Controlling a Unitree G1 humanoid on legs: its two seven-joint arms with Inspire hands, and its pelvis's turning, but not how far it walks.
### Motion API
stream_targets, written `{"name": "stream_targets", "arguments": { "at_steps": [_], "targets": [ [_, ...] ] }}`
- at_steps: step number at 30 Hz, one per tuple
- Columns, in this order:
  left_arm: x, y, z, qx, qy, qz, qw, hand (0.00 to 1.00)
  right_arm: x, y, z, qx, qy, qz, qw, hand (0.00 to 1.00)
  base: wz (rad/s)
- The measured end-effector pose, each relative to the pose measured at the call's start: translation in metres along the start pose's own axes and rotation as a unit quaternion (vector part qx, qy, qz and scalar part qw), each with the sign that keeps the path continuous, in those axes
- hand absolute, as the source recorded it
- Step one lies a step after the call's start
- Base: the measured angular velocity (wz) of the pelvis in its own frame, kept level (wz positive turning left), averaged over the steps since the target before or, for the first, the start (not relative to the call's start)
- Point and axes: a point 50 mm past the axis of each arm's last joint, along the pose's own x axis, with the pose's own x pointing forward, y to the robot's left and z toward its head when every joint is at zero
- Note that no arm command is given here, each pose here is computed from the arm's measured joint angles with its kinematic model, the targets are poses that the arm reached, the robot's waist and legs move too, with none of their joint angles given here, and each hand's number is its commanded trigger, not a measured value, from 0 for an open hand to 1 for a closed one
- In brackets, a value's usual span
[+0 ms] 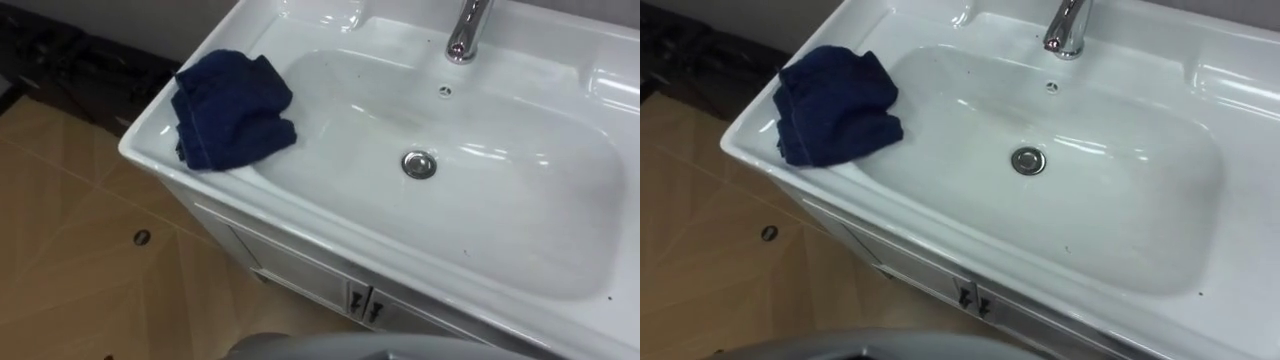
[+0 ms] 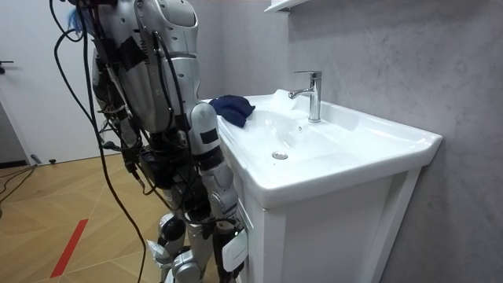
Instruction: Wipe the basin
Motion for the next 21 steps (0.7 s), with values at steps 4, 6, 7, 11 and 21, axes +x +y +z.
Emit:
{"name": "stream_targets", "arguments": {
  "at_steps": [4,6,7,11,21],
  "targets": [
    [0.001,-0.002,0.006,0.010,-0.004,-0.012,1.000,0.00,0.000,0.000,0.000,-0.008,0.000,-0.003,1.000,0.00,-0.01],
    [0.002,-0.005,0.008,0.013,0.000,-0.027,1.000,0.00,0.000,-0.001,0.003,-0.020,-0.001,-0.004,1.000,0.00,0.00],
    [0.002,-0.008,0.006,0.020,0.003,-0.041,0.999,0.00,0.000,-0.001,0.005,-0.024,-0.002,-0.004,1.000,0.00,-0.05],
    [0.000,-0.019,0.007,0.048,0.007,-0.096,0.994,0.00,0.000,0.000,0.005,-0.043,0.001,-0.005,0.999,0.00,-0.01],
    [0.001,-0.032,0.019,0.095,0.008,-0.187,0.978,0.00,0.000,0.001,0.006,-0.085,0.007,-0.004,0.996,0.00,0.00]
  ]
}}
